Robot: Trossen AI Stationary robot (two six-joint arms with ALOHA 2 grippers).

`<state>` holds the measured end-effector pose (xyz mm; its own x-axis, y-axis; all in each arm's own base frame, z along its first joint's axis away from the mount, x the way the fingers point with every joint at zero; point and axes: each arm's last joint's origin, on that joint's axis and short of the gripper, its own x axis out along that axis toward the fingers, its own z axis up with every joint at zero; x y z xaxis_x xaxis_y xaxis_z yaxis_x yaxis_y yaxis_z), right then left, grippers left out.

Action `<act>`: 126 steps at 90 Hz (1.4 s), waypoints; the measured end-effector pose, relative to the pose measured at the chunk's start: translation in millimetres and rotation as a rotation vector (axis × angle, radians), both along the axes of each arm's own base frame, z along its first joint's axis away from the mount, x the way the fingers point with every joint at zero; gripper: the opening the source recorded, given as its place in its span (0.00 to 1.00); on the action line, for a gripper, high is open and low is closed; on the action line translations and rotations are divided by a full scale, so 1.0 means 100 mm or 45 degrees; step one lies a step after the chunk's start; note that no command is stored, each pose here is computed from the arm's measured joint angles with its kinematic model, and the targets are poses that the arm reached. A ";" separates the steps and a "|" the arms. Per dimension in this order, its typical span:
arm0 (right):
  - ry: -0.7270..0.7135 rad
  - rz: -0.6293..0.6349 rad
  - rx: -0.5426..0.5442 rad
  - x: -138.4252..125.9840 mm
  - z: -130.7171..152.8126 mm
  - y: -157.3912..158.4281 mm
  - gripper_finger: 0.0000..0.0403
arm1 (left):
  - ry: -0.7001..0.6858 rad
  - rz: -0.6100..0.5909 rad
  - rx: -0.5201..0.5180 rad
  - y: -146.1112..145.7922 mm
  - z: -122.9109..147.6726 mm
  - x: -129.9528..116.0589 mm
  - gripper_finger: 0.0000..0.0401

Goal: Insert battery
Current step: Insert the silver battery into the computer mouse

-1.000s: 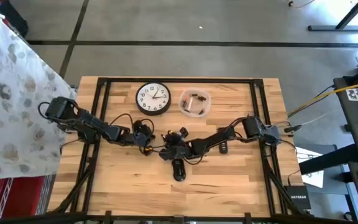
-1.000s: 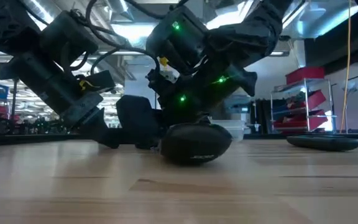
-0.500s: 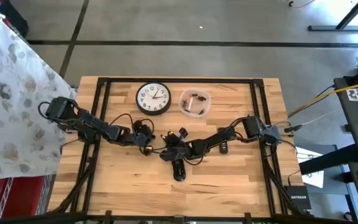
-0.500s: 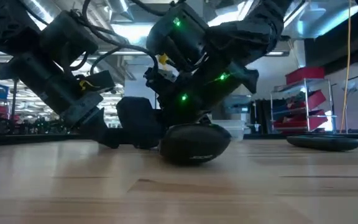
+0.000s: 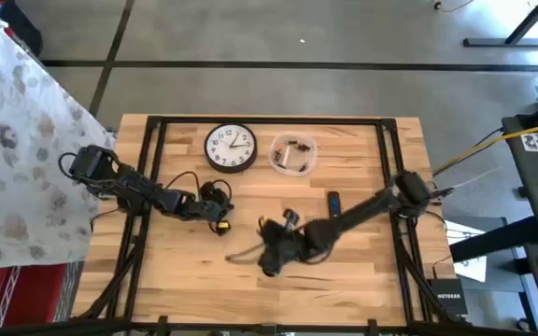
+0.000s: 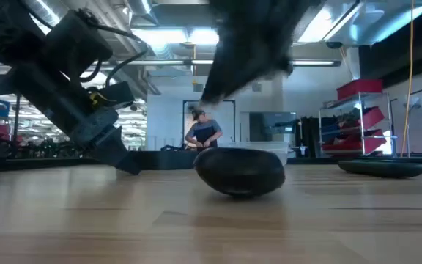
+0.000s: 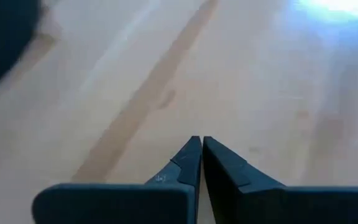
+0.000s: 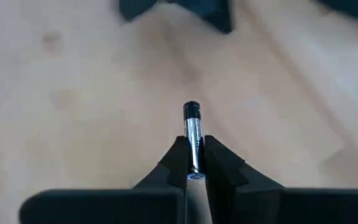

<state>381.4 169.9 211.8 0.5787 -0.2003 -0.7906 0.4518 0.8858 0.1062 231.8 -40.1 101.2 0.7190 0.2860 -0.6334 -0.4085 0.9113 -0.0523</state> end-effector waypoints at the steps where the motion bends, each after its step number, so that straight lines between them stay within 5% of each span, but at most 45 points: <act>1: 0.000 -0.006 0.020 0.00 0.03 0.02 0.02 | -0.008 -0.005 0.001 -0.01 0.00 0.01 0.00; 29: 0.093 -0.098 0.454 -0.09 0.05 0.47 0.02 | -0.246 -0.238 -0.044 -0.16 0.02 0.19 0.00; 58: 0.147 -0.178 0.439 -0.27 -0.02 0.67 0.02 | -0.151 -0.669 -0.305 -0.72 -0.18 0.38 0.00; 88: 0.153 -0.163 0.415 -0.37 -0.02 0.78 0.02 | -0.241 -0.660 -0.263 -1.12 -0.26 0.93 0.00; 126: 0.263 -0.227 0.356 -0.45 -0.20 0.67 0.02 | -0.252 -0.750 -0.324 -1.30 -0.14 1.03 0.00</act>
<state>336.7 237.1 192.2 0.3774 -0.0437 -0.9250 0.6330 0.7412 0.2233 335.1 -170.4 86.9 0.8187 -0.3306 -0.4696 0.1925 0.9283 -0.3180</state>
